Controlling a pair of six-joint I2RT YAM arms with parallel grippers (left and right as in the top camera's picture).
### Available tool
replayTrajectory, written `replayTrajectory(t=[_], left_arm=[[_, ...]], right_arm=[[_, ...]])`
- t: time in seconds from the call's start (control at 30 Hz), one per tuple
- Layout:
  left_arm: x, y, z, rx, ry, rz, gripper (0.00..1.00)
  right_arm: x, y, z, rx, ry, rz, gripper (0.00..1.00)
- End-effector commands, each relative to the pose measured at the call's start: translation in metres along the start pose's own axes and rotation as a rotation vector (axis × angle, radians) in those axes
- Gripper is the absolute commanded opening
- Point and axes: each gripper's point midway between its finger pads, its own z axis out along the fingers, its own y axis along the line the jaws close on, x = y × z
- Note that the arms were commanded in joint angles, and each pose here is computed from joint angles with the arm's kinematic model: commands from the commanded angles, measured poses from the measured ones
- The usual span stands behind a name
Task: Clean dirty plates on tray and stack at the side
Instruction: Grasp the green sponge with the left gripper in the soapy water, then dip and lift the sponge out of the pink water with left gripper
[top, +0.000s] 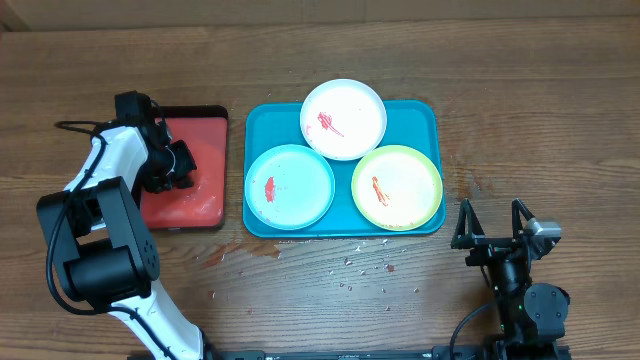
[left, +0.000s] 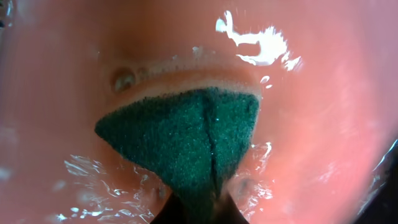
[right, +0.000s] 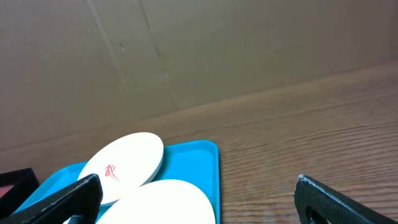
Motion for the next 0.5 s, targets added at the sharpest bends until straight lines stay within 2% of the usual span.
replayTrajectory(t=[0.0,0.03,0.07,0.23,0.3,0.37,0.4,0.47], left_arm=[[0.007,-0.002,0.007,0.012,0.032,0.009,0.25],[0.008,-0.002,0.007,0.011,0.039,0.008,0.78],[0.011,-0.001,0.007,0.009,0.049,0.007,1.00],[0.025,0.002,0.006,-0.002,0.107,0.000,1.00],[0.028,0.003,0.006,-0.005,0.121,-0.001,0.82],[0.029,0.003,0.005,-0.006,0.124,-0.002,0.56],[0.029,0.003,0.005,-0.006,0.124,-0.002,0.36],[0.029,0.003,0.005,-0.005,0.124,-0.002,0.06]], right_arm=[[0.001,-0.003,0.000,0.012,-0.005,-0.003,1.00],[0.001,-0.003,0.000,0.012,-0.005,-0.003,1.00],[0.001,-0.003,0.000,0.012,-0.005,-0.003,1.00],[0.001,-0.003,0.000,0.012,-0.005,-0.003,1.00],[0.001,-0.003,0.000,0.012,-0.005,-0.003,1.00],[0.001,-0.003,0.000,0.012,-0.005,-0.003,1.00],[0.001,-0.003,0.000,0.012,-0.005,-0.003,1.00],[0.001,-0.003,0.000,0.012,-0.005,-0.003,1.00]])
